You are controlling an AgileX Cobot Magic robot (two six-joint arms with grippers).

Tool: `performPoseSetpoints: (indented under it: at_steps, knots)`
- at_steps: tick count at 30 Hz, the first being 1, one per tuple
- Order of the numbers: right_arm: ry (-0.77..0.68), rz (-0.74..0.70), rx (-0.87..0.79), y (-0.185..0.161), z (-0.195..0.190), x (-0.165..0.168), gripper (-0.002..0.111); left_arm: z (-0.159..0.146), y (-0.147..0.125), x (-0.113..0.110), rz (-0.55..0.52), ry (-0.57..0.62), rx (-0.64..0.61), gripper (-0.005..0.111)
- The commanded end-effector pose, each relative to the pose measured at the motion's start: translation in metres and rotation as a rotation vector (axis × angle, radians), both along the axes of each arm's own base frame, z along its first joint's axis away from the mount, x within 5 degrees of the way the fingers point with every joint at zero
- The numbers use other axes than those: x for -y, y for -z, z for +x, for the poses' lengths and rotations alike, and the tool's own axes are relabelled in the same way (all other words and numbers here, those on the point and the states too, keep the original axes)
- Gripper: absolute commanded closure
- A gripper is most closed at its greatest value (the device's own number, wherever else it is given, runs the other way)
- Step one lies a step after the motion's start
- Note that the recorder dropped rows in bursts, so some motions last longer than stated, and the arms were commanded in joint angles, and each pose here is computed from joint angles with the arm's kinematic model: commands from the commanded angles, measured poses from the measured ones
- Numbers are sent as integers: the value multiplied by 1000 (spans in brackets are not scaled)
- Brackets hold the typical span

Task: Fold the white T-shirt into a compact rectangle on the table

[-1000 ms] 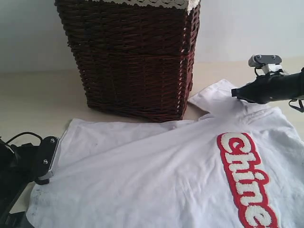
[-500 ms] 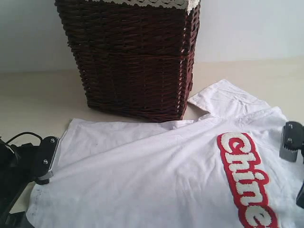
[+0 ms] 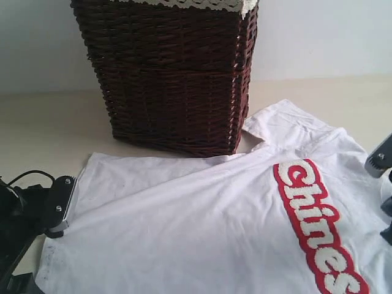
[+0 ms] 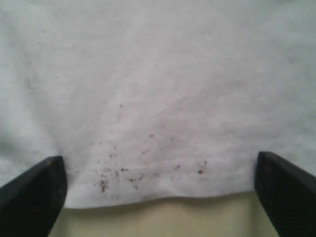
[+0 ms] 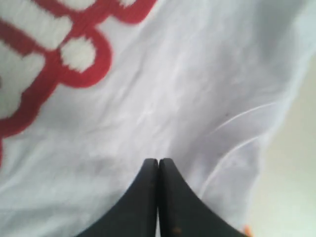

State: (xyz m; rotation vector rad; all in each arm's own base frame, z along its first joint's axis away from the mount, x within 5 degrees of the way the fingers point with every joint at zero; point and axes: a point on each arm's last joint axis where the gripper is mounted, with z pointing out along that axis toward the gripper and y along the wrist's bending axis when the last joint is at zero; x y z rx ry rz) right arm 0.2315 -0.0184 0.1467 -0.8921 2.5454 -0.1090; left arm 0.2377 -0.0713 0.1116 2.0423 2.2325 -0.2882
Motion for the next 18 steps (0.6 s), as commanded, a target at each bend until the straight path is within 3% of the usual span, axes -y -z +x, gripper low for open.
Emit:
performPoseSetpoints:
  at_steps: [1, 3, 6, 10, 18]
  knots:
    - [-31, 1, 108, -37, -14, -4, 108, -9, 11, -4, 30, 6, -84, 7]
    - [-82, 29, 41, -41, -25, -9, 108, -9, 11, -4, 30, 6, -84, 7]
    - [-208, 35, -211, -29, -45, -12, 108, -9, 11, -4, 30, 6, -84, 7]
    - [-252, 98, -484, -10, -65, 1, 108, -9, 11, -4, 30, 6, -84, 7]
    - [10, 109, -326, -15, -72, 49, 108, -9, 11, -4, 30, 6, -84, 7]
